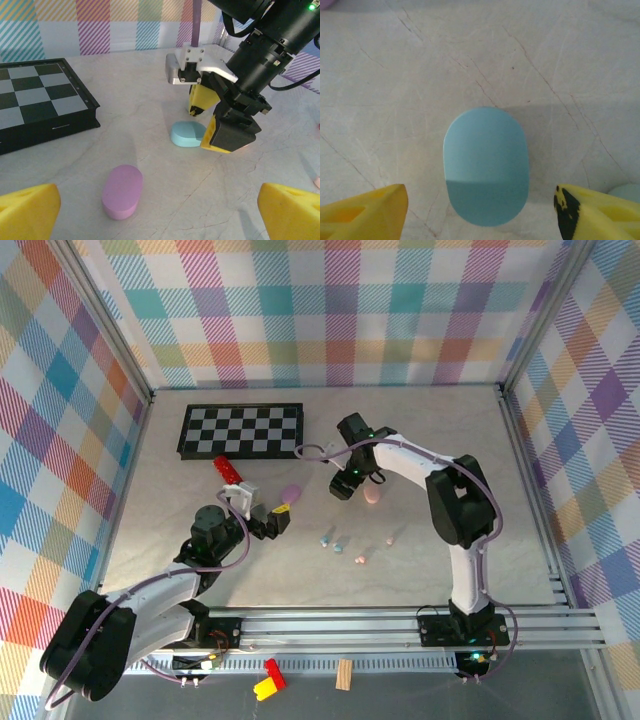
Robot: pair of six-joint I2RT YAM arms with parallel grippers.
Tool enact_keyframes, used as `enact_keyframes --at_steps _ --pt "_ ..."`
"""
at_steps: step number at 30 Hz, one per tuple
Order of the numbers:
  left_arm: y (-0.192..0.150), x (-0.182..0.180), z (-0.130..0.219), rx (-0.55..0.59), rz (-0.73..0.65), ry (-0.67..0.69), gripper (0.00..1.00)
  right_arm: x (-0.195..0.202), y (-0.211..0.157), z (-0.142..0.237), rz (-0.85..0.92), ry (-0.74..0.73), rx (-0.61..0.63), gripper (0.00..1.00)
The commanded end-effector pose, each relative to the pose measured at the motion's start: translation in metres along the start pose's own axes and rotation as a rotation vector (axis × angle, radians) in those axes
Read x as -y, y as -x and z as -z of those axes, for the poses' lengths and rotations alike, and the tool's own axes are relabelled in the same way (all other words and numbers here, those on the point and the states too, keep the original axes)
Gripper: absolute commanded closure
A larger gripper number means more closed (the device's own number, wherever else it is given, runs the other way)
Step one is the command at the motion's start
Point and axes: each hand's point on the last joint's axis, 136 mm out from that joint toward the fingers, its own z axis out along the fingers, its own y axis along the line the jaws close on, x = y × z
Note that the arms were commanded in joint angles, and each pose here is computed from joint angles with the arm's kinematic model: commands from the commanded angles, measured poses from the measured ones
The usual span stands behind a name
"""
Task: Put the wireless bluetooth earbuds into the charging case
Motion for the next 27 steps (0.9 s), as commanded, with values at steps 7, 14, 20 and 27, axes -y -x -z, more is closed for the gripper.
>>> enact_keyframes --at_steps 7,14,20,27 --pt "0.021 -0.001 -0.003 0.059 -0.003 -0.009 0.0 0.004 -0.006 -0.016 0.064 0.004 -0.054 0.4" --pt "0.022 -0.001 -0.003 0.059 -0.006 -0.01 0.0 0.008 -0.005 -0.016 0.059 -0.003 -0.047 0.65" --pt "0.02 0.007 -0.004 0.038 -0.034 -0.057 0.0 0.0 0.002 0.008 0.058 0.017 0.014 0.67" --pt "0.013 0.057 -0.009 -0.054 -0.167 -0.361 0.02 -0.03 0.005 0.064 0.019 0.084 0.124 0.67"
